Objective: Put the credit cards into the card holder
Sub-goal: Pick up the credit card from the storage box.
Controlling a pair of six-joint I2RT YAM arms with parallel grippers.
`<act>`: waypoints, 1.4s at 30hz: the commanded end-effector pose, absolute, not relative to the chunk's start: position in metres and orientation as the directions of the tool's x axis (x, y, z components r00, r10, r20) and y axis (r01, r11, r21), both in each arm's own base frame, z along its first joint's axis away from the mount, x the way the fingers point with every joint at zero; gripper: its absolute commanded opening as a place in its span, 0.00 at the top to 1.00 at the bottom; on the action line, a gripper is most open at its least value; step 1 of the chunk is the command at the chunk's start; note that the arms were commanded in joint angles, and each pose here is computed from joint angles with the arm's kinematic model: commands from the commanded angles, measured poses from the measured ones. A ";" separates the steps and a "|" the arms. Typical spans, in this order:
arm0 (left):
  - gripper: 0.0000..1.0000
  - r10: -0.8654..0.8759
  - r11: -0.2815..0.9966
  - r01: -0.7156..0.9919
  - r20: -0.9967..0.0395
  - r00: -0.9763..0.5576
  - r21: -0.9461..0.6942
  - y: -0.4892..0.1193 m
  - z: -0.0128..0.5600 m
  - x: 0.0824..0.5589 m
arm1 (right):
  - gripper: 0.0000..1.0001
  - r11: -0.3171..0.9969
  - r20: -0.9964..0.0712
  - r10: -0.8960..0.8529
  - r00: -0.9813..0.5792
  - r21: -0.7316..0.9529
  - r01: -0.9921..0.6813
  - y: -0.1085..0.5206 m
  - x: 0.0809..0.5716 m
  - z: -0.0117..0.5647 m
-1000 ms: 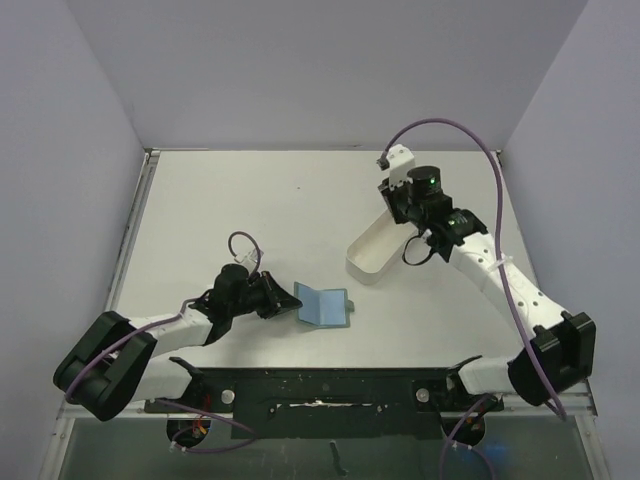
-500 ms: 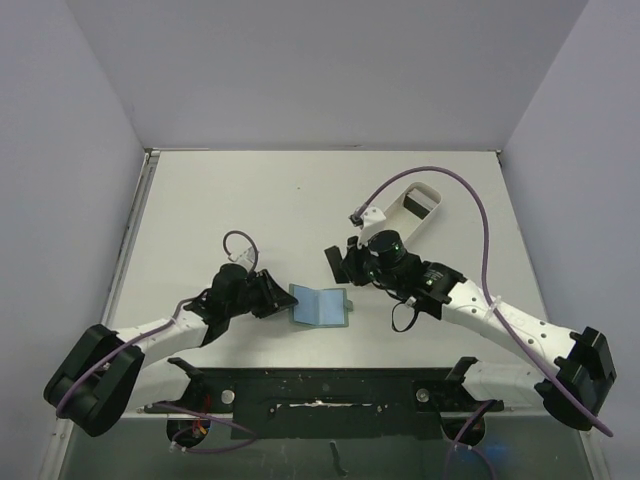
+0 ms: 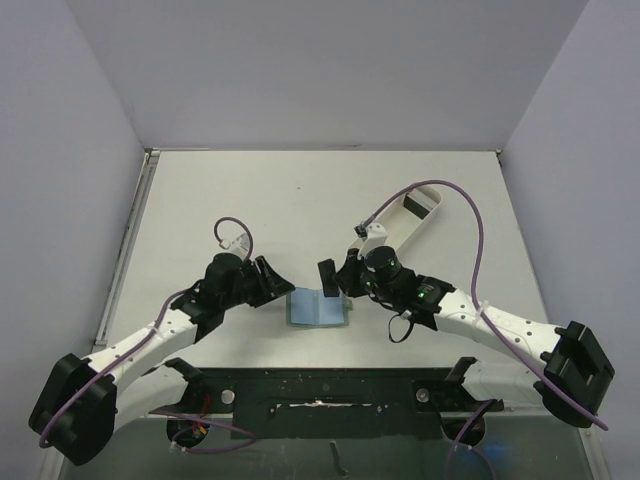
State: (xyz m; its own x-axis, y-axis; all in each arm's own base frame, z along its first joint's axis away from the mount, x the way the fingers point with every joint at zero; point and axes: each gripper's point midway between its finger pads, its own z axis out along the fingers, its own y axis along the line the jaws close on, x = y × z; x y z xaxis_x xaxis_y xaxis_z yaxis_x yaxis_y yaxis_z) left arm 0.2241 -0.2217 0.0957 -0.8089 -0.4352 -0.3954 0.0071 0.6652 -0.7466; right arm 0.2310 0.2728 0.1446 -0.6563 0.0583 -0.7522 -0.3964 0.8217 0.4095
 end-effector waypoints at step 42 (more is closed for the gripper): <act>0.96 -0.539 0.205 0.349 -0.403 -0.740 -0.914 -0.254 0.216 0.214 | 1.00 0.433 -0.692 0.293 -0.660 0.711 -0.554 0.312 0.190 0.197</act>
